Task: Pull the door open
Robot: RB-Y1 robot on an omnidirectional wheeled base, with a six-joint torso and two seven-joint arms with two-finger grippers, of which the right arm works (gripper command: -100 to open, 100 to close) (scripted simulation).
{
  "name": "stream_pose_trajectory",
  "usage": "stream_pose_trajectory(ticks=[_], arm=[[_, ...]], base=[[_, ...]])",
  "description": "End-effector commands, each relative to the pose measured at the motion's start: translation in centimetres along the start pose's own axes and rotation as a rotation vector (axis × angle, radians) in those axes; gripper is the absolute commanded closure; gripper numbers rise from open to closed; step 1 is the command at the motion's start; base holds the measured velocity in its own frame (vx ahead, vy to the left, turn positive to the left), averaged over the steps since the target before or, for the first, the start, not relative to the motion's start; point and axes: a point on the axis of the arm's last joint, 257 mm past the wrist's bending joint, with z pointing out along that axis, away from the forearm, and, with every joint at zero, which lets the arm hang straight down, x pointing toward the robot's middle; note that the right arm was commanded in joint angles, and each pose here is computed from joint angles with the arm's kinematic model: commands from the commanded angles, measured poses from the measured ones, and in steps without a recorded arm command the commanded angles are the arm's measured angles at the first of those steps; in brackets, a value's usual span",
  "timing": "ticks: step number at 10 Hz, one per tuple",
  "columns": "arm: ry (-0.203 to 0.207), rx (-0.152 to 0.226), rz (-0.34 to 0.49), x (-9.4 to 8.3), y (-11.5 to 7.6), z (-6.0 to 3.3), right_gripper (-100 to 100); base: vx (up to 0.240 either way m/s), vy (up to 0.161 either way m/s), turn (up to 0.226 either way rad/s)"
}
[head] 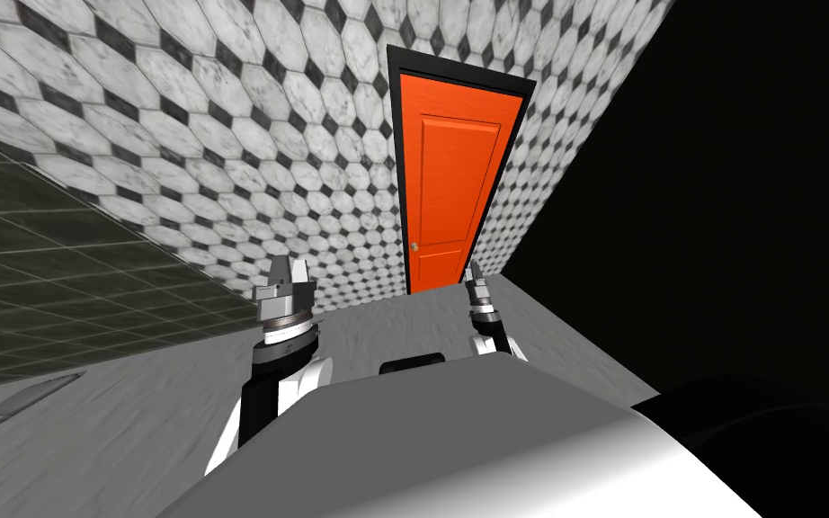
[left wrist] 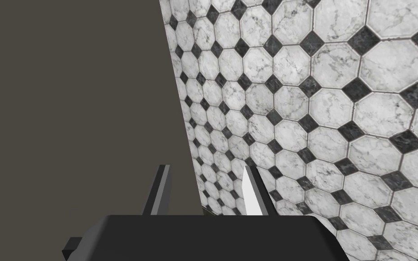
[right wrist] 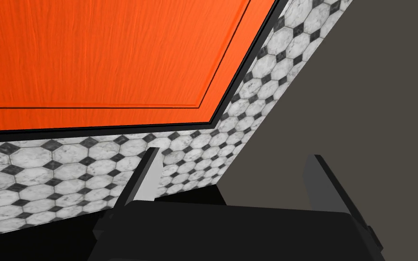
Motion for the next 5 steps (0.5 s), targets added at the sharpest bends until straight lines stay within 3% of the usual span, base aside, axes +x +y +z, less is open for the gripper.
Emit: stream_pose_trajectory(ticks=[1,5], arm=[[0.019,0.011,-0.046,0.5,-0.9,-0.35,-100],[0.076,0.04,-0.174,1.5,-3.9,-1.45,-100]], base=[[0.149,0.062,-0.023],[0.141,0.061,-0.031]])
